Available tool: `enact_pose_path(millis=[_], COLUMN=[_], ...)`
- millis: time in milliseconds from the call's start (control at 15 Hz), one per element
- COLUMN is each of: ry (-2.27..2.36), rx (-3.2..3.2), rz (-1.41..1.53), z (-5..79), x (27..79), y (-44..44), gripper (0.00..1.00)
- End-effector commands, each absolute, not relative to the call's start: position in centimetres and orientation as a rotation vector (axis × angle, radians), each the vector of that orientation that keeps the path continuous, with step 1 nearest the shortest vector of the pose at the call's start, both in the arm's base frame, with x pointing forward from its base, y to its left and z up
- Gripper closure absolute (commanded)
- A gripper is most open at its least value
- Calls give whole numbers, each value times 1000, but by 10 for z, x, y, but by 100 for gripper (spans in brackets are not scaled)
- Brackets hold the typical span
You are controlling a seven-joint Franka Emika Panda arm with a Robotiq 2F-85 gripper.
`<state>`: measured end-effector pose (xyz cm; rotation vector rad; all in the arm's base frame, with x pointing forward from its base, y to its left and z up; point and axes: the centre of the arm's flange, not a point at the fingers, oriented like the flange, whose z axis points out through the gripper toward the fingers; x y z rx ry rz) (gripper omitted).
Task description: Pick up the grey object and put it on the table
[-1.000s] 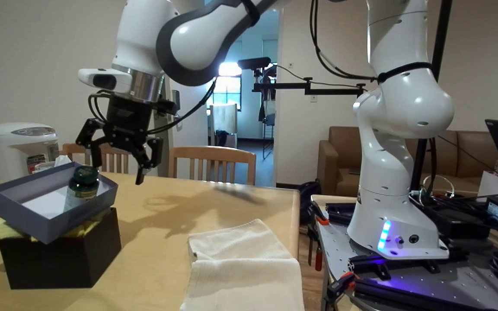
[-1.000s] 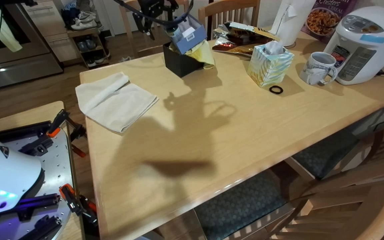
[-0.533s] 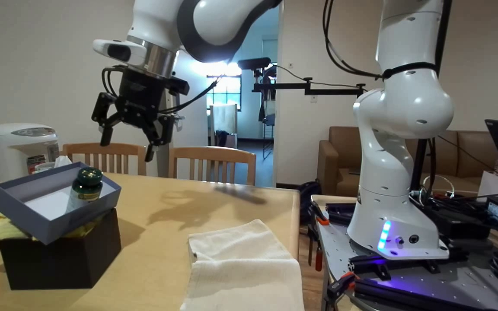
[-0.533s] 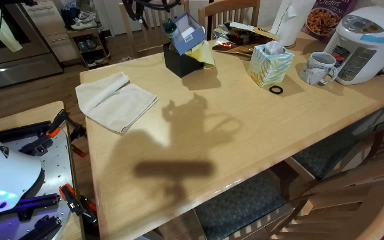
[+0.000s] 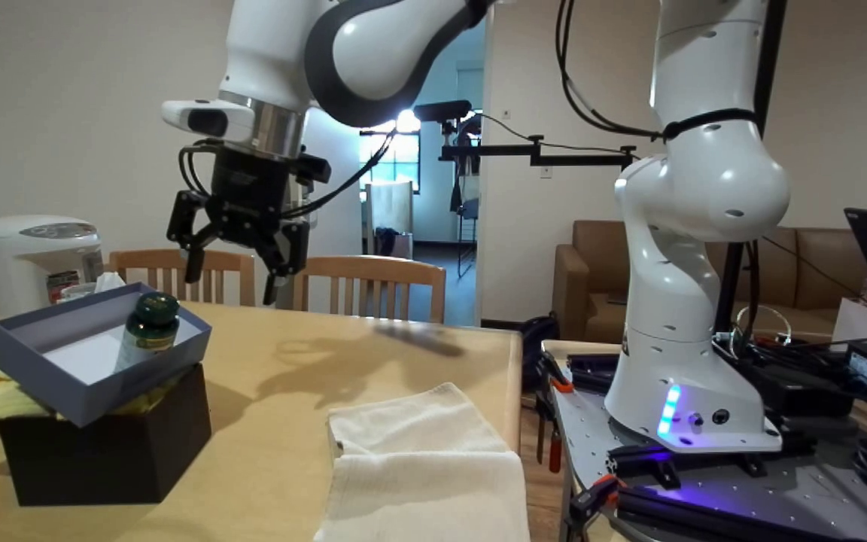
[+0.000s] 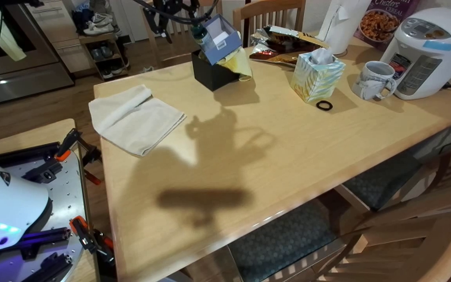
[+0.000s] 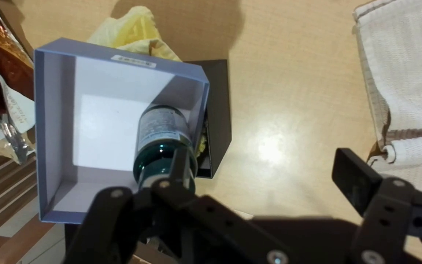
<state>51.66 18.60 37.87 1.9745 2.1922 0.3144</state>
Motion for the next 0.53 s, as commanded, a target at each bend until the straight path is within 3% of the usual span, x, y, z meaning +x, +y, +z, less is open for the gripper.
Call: enact_pose_path(millis=[0,467], ry=[2223,2199], rx=[1957,1912], rz=[305,317], z=[368,353], x=[527,534], y=[190,190], gripper=[0,0])
